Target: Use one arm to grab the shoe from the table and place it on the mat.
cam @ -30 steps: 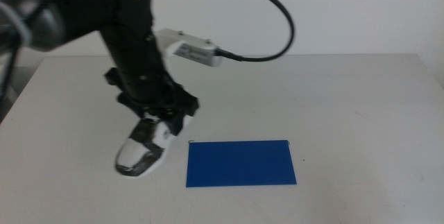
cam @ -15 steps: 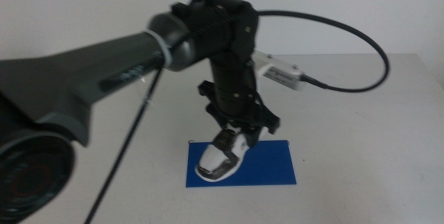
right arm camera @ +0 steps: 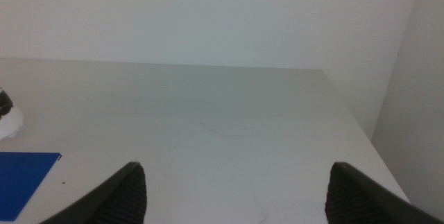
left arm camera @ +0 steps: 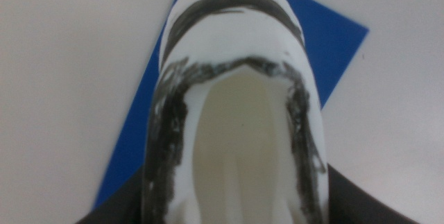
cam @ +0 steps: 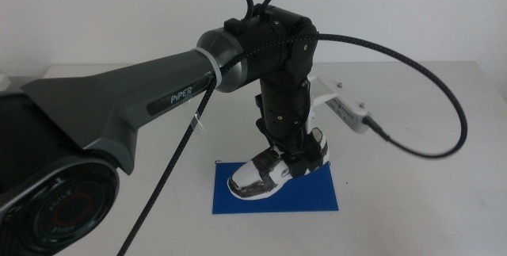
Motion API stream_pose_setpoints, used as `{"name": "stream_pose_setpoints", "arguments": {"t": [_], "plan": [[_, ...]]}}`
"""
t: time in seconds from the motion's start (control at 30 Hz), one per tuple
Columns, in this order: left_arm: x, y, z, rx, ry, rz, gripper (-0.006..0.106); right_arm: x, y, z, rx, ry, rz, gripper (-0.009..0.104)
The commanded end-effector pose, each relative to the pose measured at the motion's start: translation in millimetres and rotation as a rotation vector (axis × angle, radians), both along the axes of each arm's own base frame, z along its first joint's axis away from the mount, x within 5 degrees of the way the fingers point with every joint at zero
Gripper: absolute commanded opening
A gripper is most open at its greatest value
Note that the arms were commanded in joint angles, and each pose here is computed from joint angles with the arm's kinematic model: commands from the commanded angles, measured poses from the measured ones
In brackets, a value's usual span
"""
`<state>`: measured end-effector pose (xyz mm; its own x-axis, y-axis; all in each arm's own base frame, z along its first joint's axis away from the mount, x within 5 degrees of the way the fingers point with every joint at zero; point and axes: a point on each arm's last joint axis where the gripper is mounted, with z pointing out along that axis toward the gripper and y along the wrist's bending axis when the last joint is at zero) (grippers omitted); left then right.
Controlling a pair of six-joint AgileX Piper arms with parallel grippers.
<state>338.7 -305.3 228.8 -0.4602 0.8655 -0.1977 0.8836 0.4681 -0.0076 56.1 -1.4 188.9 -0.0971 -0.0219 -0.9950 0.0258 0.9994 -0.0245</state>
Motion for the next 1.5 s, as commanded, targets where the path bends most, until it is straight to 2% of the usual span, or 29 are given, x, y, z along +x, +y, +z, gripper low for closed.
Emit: {"name": "stream_pose_setpoints", "arguments": {"t": [0.0,0.27,0.37,0.83,0.97,1.07,1.37,1.4,1.43,1.47], "plan": [[-11,7,36,-0.001,-0.020,-0.129,-0.002,-2,-1,12,-0.025,-0.108,-0.007,0.066],[-10,6,29,0.032,-0.060,-0.428,-0.002,-2,-1,12,-0.025,-0.108,-0.007,0.066],[-9,4,21,0.042,-0.053,-0.488,-0.002,-2,-1,12,-0.025,-0.108,-0.007,0.066],[-2,-1,-14,0.080,0.015,-0.501,-0.002,-2,-1,12,-0.025,-0.108,-0.007,0.066],[-2,-3,-18,0.066,0.023,-0.494,-0.002,-2,-1,12,-0.025,-0.108,-0.007,0.066],[-4,-6,-18,0.027,0.045,-0.480,-0.002,-2,-1,12,-0.025,-0.108,-0.007,0.066],[-4,-7,-18,0.016,0.048,-0.476,0.001,-2,-1,12,-0.025,-0.108,-0.007,0.066],[-5,-6,-18,0.020,0.059,-0.481,0.031,-2,-1,12,-0.025,-0.108,-0.007,0.066],[-6,-6,-18,0.020,0.061,-0.482,0.071,-2,-1,12,-0.025,-0.108,-0.007,0.066],[-6,-6,-18,0.020,0.060,-0.484,0.078,-2,-1,12,-0.025,-0.108,-0.007,0.066]]}}
